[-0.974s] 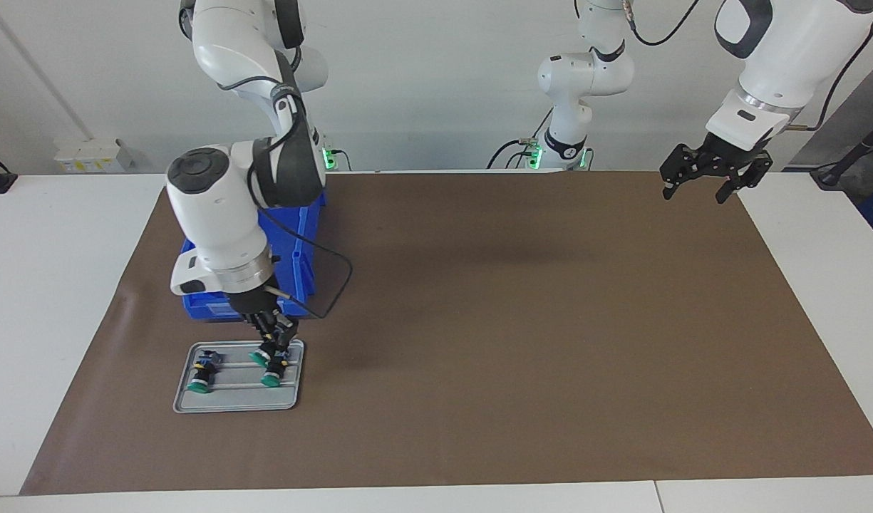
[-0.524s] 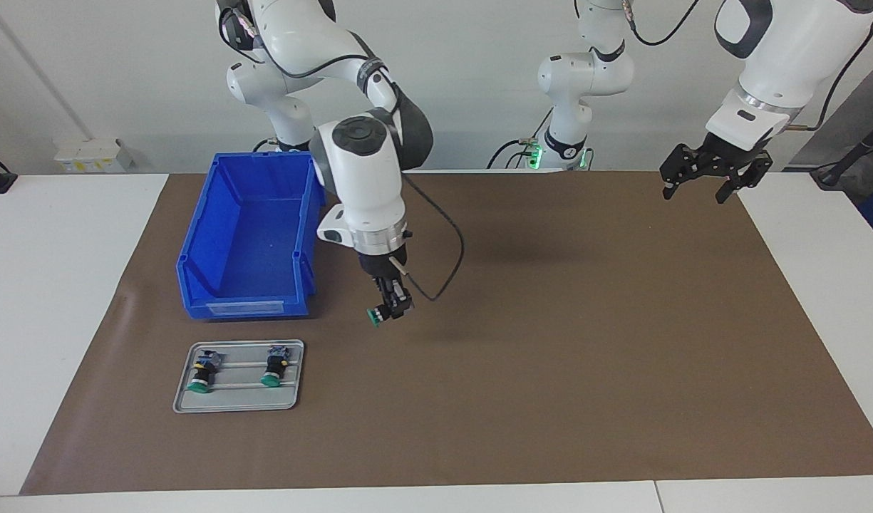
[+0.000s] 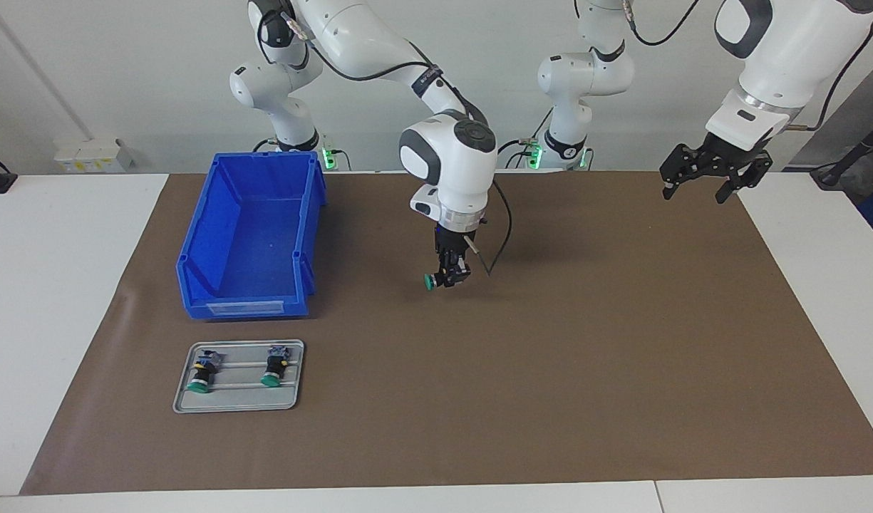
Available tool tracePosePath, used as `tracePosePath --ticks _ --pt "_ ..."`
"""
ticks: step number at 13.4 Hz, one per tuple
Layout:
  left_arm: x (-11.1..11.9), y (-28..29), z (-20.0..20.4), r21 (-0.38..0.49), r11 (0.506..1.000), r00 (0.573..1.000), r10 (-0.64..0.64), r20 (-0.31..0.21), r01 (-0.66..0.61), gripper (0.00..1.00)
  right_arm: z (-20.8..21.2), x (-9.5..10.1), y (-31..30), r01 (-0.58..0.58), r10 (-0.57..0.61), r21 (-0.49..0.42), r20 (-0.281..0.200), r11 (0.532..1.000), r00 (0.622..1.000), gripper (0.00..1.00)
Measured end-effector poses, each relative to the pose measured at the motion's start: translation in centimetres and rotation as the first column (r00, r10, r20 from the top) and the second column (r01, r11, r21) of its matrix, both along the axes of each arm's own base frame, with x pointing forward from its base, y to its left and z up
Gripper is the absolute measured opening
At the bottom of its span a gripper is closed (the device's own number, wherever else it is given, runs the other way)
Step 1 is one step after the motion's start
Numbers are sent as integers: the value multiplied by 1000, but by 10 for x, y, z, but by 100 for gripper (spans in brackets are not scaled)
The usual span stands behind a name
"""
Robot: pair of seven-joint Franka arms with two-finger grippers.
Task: Place and press button with both arms
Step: 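Carry the part with the right gripper to the table center and release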
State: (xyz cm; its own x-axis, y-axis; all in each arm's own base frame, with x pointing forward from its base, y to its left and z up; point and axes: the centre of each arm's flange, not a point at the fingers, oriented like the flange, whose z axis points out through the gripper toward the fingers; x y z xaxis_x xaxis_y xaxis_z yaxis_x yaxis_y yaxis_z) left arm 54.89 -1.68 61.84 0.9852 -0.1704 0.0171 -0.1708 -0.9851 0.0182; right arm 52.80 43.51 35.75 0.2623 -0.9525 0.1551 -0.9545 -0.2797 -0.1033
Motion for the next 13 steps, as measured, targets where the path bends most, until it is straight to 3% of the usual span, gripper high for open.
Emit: tracePosePath --ticks 6,13 --pt "0 0 0 0 1000 1000 0 0 0 100 -52 -20 -4 68 -68 17 4 998 998 33" --pt "0 0 0 0 1000 1000 0 0 0 100 -51 -25 1 148 -149 37 17 988 989 33"
